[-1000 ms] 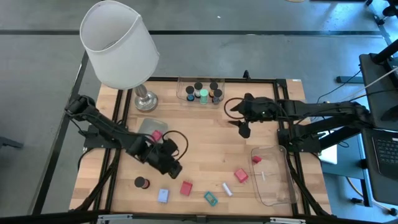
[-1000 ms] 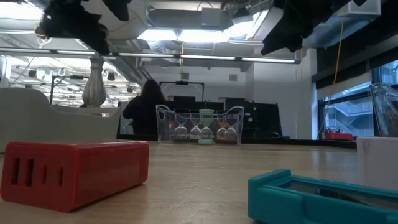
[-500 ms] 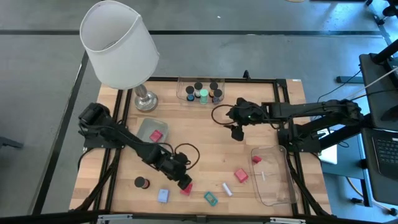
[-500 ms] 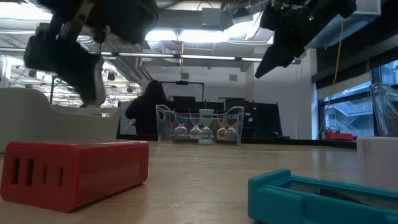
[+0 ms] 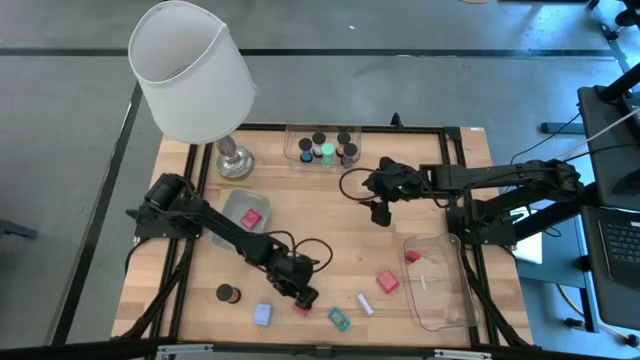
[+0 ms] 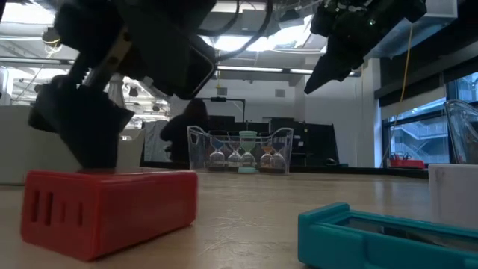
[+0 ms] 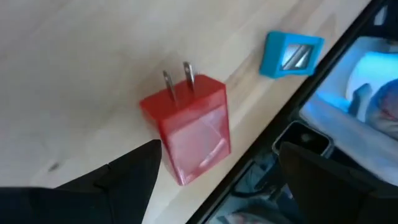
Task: Pick & Place Office items
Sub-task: Put the blue charger adapter into the gray bin
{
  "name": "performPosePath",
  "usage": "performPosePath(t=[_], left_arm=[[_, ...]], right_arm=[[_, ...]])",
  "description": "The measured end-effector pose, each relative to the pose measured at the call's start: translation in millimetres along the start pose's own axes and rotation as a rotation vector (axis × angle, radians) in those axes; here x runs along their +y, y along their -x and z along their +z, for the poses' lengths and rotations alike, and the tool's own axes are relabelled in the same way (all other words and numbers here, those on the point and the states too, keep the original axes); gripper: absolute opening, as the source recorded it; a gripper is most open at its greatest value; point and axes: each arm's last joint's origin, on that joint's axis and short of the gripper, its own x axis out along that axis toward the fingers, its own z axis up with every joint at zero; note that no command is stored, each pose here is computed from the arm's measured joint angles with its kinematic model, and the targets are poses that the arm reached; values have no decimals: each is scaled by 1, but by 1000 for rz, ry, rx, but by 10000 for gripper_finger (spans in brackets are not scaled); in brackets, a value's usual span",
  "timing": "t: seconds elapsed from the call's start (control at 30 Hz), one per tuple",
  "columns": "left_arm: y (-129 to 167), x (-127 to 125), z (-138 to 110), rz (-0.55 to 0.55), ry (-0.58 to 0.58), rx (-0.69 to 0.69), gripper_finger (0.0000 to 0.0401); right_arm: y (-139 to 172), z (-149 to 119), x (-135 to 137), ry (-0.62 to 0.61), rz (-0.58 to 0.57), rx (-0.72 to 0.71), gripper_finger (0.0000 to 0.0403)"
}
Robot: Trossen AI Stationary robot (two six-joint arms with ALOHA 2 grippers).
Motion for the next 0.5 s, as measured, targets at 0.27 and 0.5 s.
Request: performPosePath(t=[0.27,0.5], left_arm=[[0,5,1,51,15,-16,322],[4,18,6,188,-17,-45,322]], right_arm=[[0,1,0,2,-7,-13,272],[4,3,24,193,205,-56,272]])
